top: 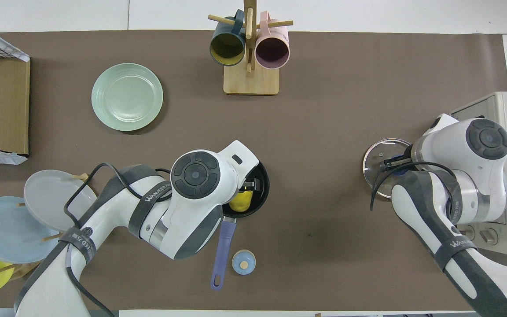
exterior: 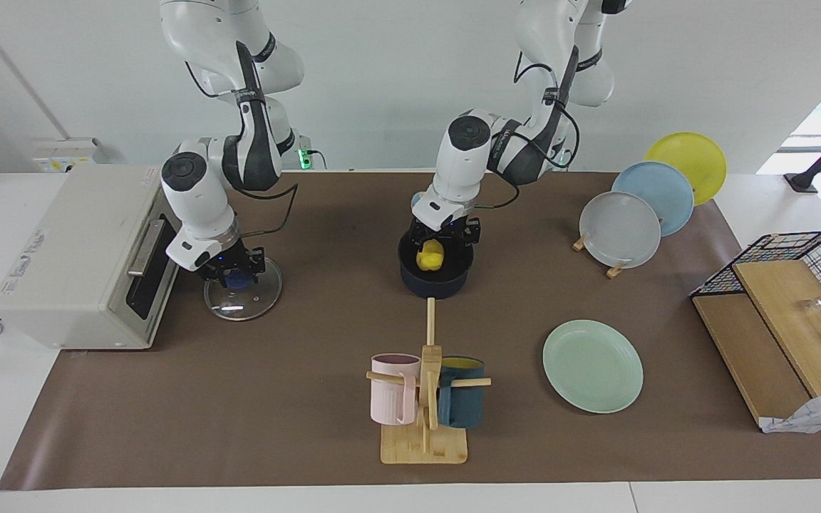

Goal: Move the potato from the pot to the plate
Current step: 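Set the lid down with the right gripper while the left gripper grasps the potato, then lift the yellow potato out of the pot with the left gripper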

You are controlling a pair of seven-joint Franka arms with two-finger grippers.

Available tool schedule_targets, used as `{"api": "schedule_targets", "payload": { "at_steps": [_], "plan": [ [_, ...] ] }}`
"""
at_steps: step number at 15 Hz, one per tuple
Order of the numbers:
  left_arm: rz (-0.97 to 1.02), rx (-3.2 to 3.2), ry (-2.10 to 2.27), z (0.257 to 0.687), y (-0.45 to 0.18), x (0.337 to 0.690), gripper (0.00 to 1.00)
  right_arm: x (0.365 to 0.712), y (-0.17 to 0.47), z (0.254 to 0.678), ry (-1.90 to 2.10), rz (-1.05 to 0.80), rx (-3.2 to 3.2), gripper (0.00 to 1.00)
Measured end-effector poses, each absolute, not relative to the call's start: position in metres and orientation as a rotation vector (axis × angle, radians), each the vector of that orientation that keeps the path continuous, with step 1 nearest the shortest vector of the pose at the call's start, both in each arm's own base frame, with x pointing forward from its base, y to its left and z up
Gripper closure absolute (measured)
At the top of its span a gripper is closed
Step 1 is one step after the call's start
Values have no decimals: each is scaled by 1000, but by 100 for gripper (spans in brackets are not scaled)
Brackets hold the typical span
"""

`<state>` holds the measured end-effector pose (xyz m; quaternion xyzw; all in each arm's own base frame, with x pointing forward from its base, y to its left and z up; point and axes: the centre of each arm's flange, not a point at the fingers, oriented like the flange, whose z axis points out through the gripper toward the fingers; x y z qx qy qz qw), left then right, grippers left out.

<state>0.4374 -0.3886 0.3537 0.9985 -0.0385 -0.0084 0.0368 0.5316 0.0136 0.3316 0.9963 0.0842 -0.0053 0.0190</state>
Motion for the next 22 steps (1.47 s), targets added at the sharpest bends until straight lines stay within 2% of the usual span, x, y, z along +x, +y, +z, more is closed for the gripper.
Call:
{"api": "schedule_targets", "payload": {
  "at_steps": [2,3,7,12,14,15,18,22],
  "plan": [
    [-27,3067,-84,343,-394,435,0,540,15,354,257,-45,3098,7],
    [-26,3067,-76,337,-398,433,0,547,16,375,254,-68,3103,0],
    [-40,3073,-71,322,-405,429,0,565,18,480,196,-92,3122,0],
    [-49,3078,-78,317,-407,426,3,547,22,563,16,-96,3141,0],
    [-48,3078,-79,318,-408,426,26,542,15,577,-23,-101,3145,0],
    [-48,3077,-79,318,-407,426,32,540,7,579,-48,-105,3146,0],
    [-47,3077,-78,319,-407,426,34,539,-26,578,-143,-114,3144,0],
    [-57,3084,-66,320,-404,429,34,539,-27,578,-145,-117,3137,0]
  ]
}}
